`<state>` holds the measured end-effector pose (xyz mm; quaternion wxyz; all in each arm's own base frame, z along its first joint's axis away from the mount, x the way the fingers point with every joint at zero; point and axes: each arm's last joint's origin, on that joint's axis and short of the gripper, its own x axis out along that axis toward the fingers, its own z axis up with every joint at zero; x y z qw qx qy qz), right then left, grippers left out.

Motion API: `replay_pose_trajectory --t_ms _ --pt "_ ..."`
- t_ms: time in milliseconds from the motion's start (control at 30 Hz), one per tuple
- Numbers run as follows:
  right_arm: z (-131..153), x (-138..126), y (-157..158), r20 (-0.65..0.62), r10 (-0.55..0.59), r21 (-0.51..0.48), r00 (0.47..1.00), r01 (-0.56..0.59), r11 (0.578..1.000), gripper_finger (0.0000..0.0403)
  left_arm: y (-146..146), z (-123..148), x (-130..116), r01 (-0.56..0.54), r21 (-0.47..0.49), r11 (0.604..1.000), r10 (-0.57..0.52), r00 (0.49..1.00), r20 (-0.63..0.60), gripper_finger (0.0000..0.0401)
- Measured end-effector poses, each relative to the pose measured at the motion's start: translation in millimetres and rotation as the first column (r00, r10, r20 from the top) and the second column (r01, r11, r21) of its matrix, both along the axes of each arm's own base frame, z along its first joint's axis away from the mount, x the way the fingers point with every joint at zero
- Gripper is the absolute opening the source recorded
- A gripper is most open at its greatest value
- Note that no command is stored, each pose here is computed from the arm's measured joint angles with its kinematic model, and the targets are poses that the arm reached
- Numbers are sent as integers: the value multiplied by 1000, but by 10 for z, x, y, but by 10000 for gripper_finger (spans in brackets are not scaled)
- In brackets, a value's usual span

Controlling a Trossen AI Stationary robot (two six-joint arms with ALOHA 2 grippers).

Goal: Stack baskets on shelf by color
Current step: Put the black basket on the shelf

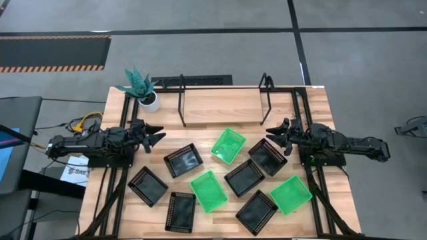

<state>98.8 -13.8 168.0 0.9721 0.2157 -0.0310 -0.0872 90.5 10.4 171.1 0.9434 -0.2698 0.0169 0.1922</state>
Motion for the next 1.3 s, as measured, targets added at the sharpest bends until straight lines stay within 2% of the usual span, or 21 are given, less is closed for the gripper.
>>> replay_pose_trajectory --t_ms 133,333,400,533,667,800,933,1100,1200,1300 --pt "0 0 0 0 0 0 1000 0 1000 180 15 2 -6 -56 -7 998 56 998 6 236" --pt "1 0 0 1 0 0 1000 0 1000 182 16 2 -7 -61 -13 998 61 998 9 236" --pt "14 -2 -10 14 -35 0 999 35 999 182 18 3 -8 -68 5 998 68 998 3 236" --pt "114 -20 -33 101 -120 2 988 120 993 180 41 36 -10 -151 46 987 149 988 37 236" --pt "367 -78 -34 182 -148 -46 972 159 986 184 22 169 1 -83 79 993 71 986 152 236" --pt "666 -152 -38 217 -195 -73 956 215 974 191 4 360 -21 -20 94 995 1 982 191 236" --pt "874 -125 -67 74 -287 -76 955 293 953 191 -3 695 -46 5 115 993 -26 984 179 236" --pt "1072 59 -102 -208 -327 -38 922 327 944 191 -3 1209 -6 23 118 993 -27 999 30 236" --pt "1122 161 -114 -446 -314 13 838 356 934 191 -1 1470 52 34 106 994 -19 991 -134 236" --pt "1118 224 -117 -675 -285 46 681 424 905 191 0 1661 125 48 100 994 -19 961 -276 236"
